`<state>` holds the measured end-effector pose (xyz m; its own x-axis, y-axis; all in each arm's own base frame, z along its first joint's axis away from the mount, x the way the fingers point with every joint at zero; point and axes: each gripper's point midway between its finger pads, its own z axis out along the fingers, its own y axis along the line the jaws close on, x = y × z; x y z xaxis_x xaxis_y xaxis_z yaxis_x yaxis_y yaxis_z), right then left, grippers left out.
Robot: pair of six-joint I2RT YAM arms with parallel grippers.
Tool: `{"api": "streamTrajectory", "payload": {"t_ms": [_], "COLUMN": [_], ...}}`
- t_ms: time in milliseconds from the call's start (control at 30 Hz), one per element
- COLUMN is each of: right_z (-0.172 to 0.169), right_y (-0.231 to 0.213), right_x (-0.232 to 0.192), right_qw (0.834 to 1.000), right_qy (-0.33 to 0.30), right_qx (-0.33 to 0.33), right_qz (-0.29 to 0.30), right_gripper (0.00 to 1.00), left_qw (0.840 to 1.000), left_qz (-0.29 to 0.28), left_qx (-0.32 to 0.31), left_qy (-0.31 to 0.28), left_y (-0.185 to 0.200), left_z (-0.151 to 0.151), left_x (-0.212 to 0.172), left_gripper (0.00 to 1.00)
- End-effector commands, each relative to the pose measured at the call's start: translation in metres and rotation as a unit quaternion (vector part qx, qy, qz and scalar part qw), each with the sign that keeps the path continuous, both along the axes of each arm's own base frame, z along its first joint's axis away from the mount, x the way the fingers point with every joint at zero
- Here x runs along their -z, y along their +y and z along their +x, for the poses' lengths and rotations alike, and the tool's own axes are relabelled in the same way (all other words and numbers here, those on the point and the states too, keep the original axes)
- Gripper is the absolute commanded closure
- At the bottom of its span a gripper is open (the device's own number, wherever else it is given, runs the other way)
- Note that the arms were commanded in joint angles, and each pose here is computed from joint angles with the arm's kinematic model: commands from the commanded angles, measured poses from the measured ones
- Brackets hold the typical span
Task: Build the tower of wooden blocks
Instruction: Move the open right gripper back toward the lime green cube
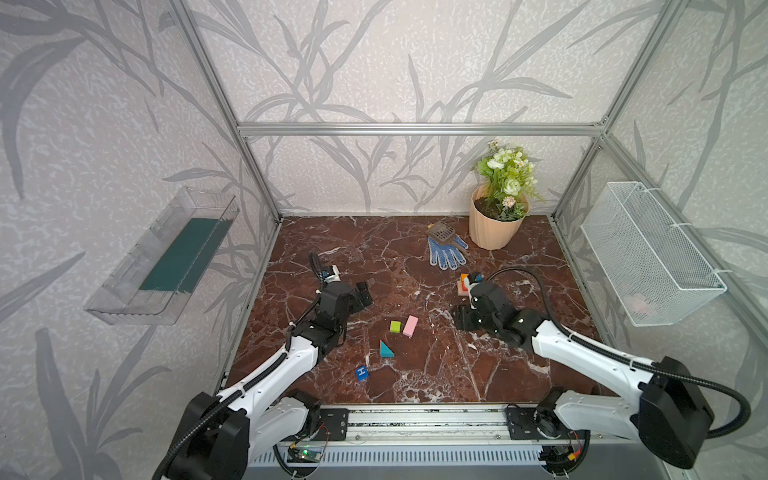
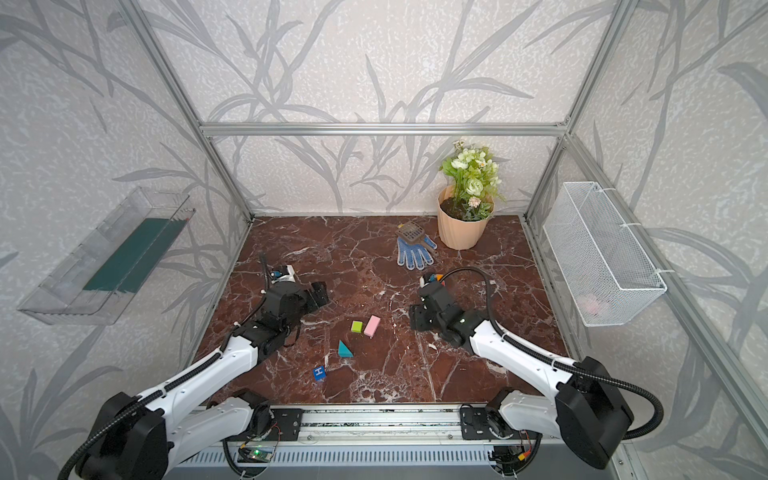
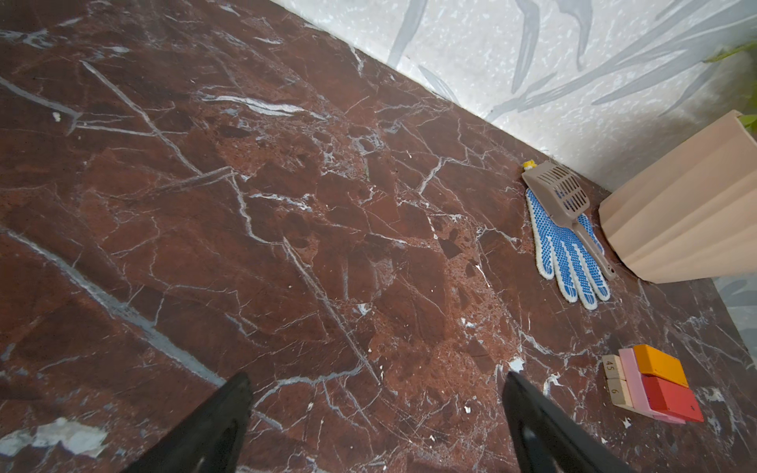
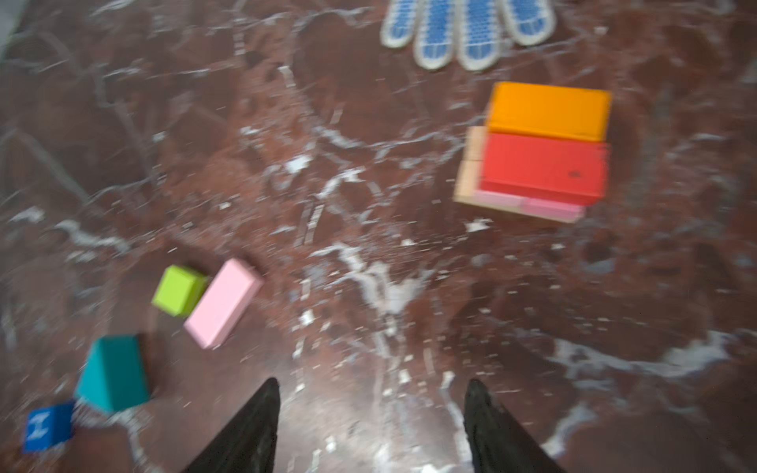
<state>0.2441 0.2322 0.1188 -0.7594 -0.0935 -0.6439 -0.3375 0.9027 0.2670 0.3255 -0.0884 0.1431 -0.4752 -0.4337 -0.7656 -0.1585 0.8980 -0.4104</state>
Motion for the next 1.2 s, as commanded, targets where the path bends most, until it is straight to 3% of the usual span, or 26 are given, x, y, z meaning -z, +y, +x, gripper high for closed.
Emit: {"api": "streamTrajectory", "payload": {"t_ms": [0, 233, 400, 667, 900, 1167], "right_z": [-0.018, -0.028, -0.015, 0.002, 0.009, 0.015], "right_y": [0.04, 0.097, 0.119, 0.142, 0.157, 0.161], "right_x": [-0.012, 0.012, 0.035, 0.069, 0.089, 0.098], "right_qw": [0.998, 0.99, 0.982, 0.966, 0.957, 0.952], "right_qy": [-0.025, 0.001, 0.011, 0.025, 0.037, 0.038], "right_qx": [-0.046, -0.133, -0.16, -0.191, -0.207, -0.211], "right_qz": [0.022, -0.043, -0.104, -0.173, -0.198, -0.216], "right_gripper": [0.29, 0.35, 0.39, 0.4, 0.31, 0.31], "left_qw": [1.0, 0.997, 0.99, 0.989, 0.99, 0.993], "left_qz": [-0.006, 0.017, 0.027, 0.006, 0.003, 0.007], "left_qx": [-0.005, -0.074, -0.136, -0.136, -0.128, -0.111], "left_qy": [-0.018, 0.008, -0.015, -0.06, -0.053, -0.033], "left_y": [0.002, 0.028, 0.053, 0.057, 0.052, 0.043], "left_z": [-0.001, -0.008, -0.019, -0.025, -0.021, -0.014], "left_x": [-0.007, -0.004, -0.009, -0.016, -0.013, -0.009], "left_gripper": [0.03, 0.03, 0.01, 0.01, 0.01, 0.01]}}
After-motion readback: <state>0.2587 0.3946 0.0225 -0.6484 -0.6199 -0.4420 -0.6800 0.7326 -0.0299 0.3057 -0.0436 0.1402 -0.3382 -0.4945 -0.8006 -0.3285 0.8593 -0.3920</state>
